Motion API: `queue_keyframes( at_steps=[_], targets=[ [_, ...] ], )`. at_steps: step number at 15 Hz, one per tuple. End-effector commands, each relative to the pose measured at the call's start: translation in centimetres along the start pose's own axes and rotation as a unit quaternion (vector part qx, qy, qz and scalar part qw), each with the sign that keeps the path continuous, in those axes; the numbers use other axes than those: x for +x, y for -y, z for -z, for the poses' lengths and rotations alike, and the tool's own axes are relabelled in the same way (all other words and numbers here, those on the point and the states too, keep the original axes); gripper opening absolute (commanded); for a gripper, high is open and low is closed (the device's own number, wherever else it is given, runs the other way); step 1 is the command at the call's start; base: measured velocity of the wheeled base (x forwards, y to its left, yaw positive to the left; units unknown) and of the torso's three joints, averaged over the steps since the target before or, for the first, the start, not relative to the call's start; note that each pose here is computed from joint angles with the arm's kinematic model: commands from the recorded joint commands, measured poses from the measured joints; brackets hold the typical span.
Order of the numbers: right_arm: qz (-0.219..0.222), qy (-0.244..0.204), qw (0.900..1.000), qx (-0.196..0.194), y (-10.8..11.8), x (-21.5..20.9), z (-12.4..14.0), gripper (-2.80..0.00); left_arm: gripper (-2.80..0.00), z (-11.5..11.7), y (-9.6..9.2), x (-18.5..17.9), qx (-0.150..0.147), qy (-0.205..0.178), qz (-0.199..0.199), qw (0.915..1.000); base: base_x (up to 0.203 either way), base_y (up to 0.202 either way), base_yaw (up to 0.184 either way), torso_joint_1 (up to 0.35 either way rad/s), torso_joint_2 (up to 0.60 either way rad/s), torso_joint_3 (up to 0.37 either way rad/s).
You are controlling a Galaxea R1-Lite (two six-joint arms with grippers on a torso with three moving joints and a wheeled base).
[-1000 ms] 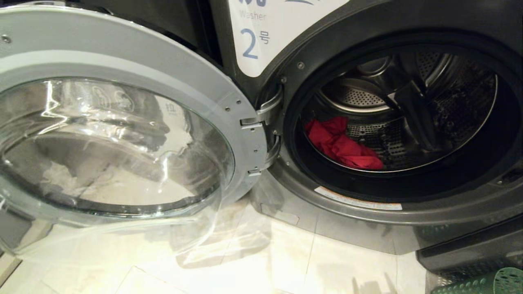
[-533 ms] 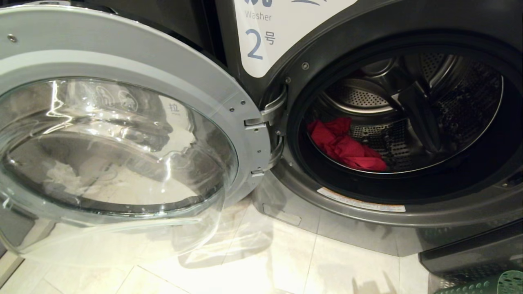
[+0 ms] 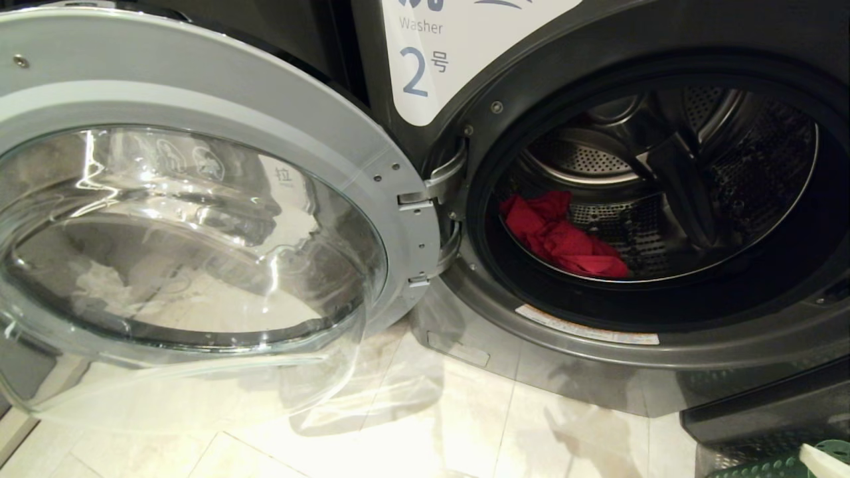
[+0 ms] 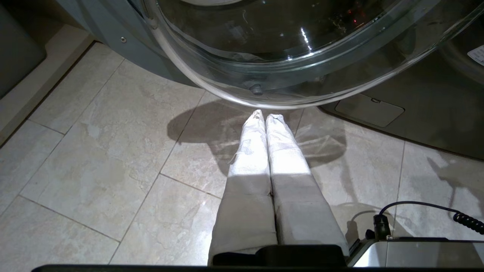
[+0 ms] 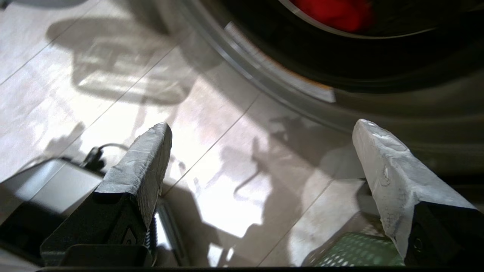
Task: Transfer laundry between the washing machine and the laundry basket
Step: Pick a cloth and place it into the basket
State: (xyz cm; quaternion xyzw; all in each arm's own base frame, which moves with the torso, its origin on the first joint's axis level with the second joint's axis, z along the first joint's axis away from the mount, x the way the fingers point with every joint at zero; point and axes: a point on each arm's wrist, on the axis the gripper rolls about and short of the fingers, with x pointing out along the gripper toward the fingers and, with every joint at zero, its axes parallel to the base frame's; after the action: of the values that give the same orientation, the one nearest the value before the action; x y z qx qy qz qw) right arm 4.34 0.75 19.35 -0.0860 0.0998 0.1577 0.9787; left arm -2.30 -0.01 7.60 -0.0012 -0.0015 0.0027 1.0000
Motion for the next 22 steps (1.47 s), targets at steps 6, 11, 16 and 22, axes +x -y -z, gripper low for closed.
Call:
queue_keyframes(
  at_steps=[6,11,16,22],
  targets=[
    [-0.105,-0.143,0.984,-0.009,0.0,19.0,0.3,0.00,-2.80,0.0,0.0,0.0,0.000,0.001,0.000,1.0000,0.000,0.000,0.000,0.000,0.00,0.000],
    [0.025,-0.064,0.998,0.015,-0.6,28.1,1.2,0.00,-2.80,0.0,0.0,0.0,0.000,0.001,0.000,1.0000,0.000,0.000,0.000,0.000,0.00,0.000],
    [0.181,0.042,0.980,0.077,2.3,35.8,-3.3,0.00,-2.80,0.0,0.0,0.0,0.000,0.001,0.000,1.0000,0.000,0.000,0.000,0.000,0.00,0.000],
    [0.228,-0.048,0.962,0.139,5.1,40.8,-2.6,0.00,-2.80,0.0,0.0,0.0,0.000,0.001,0.000,1.0000,0.000,0.000,0.000,0.000,0.00,0.000]
  ],
)
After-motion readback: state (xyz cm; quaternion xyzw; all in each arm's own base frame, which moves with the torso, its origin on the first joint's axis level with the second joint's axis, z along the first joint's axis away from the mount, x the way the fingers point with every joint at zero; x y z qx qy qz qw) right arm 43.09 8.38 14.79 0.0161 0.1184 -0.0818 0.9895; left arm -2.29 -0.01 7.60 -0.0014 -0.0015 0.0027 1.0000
